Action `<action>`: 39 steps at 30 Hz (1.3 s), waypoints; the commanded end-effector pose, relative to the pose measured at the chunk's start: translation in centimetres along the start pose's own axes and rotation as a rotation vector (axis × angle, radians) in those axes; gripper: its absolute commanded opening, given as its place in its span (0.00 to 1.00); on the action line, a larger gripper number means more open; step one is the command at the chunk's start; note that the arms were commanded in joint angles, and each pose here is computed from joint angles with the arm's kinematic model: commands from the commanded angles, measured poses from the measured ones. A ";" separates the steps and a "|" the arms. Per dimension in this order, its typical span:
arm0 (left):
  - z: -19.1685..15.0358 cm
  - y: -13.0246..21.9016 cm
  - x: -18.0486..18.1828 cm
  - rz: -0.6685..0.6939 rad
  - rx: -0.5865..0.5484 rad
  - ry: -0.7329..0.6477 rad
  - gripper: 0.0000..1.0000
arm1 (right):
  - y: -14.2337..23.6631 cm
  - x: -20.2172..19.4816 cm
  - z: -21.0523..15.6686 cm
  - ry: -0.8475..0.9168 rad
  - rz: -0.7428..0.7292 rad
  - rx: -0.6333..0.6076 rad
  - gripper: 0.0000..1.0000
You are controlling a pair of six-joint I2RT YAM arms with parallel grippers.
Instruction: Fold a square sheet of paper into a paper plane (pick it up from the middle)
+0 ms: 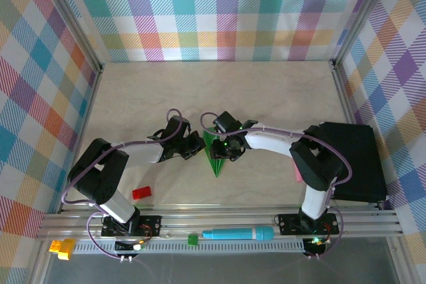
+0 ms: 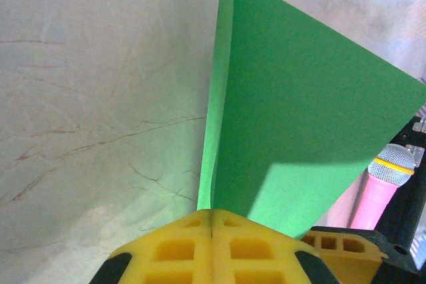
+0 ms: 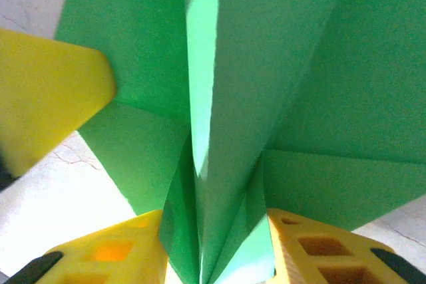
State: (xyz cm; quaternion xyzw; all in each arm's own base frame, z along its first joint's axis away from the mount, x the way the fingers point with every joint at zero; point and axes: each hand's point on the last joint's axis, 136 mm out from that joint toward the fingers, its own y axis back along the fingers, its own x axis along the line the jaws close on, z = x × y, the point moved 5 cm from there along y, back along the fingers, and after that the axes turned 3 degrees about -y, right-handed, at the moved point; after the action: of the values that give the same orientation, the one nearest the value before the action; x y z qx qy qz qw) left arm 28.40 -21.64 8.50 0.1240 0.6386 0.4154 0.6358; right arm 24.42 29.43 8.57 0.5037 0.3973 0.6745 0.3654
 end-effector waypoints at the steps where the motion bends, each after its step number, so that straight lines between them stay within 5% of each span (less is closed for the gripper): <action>1: 0.5 0.0 -0.4 -0.005 0.004 -0.011 0.00 | -0.3 -0.1 0.0 -0.010 -0.031 0.017 0.38; 10: 0.6 0.1 -0.3 0.006 0.001 -0.008 0.06 | -0.5 -0.4 0.1 -0.045 -0.069 0.025 0.36; 27: 1.2 4.8 1.7 0.249 -0.153 -0.052 0.55 | -1.0 -1.1 0.1 -0.109 -0.145 0.036 0.31; 39: 1.2 6.2 2.7 0.327 -0.182 -0.062 0.72 | -0.3 -1.0 0.1 -0.106 -0.181 0.021 0.29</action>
State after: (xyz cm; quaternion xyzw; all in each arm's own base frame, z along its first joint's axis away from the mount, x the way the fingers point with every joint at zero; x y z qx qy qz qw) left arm 26.45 -16.14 10.04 0.1830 0.5618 0.5517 0.5887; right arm 24.98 28.64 7.36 0.5061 0.4246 0.6147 0.4309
